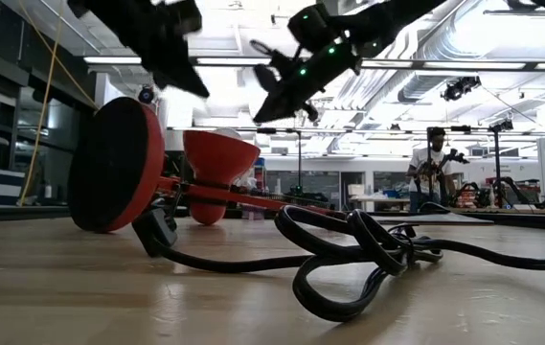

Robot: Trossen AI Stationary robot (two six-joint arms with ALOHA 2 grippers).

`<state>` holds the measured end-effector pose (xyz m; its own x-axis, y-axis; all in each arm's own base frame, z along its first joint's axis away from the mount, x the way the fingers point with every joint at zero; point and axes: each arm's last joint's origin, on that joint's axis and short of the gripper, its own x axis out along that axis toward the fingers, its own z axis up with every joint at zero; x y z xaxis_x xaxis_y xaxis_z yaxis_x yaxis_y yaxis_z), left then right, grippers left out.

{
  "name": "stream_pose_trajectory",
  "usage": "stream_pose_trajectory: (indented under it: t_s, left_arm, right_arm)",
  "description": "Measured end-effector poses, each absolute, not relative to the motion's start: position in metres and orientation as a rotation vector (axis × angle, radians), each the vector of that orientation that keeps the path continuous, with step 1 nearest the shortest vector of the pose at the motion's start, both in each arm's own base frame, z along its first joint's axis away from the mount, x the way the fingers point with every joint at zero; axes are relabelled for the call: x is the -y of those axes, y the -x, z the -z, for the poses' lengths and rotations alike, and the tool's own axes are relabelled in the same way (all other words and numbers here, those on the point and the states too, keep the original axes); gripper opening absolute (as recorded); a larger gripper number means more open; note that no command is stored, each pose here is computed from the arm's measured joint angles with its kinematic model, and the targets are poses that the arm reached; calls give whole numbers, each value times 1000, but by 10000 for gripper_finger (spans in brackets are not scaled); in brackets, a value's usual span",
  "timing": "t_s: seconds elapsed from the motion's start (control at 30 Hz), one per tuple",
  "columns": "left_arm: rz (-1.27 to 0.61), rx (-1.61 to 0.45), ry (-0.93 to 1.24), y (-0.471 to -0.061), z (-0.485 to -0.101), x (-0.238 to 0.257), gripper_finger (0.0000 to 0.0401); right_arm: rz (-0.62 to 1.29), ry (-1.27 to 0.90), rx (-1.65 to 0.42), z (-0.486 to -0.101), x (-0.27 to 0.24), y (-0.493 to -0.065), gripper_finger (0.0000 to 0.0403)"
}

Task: Screw lightbulb
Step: Remove the lightbulb from the desk lamp

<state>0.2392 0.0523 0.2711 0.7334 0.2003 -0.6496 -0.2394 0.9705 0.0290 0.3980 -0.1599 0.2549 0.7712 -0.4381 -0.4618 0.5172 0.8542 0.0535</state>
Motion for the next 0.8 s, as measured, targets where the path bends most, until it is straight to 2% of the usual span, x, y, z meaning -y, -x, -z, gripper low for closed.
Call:
stream_pose_trajectory:
  t_s: [0.17, 0.3, 0.43, 0.57, 0.67, 0.8]
  left_arm:
    - [-402, -554, -45, -228, -296, -56, 0]
    - [-464, -559, -69, -227, -295, -75, 0]
    - [-462, -643, -29, -231, -278, -97, 0]
    - [-377, -666, -43, -243, -264, -112, 0]
    - [-285, -694, -106, -252, -252, -116, 0]
    - [-285, -751, -159, -257, -241, -120, 0]
  right_arm:
    - [370, -229, -424, -273, 162, -388, 0]
    - [193, -277, -508, -266, 143, -391, 0]
    - [87, -238, -605, -257, 111, -397, 0]
    - [19, -179, -597, -258, 87, -404, 0]
    - [51, -169, -636, -253, 77, -406, 0]
    - [81, -201, -654, -246, 71, -409, 0]
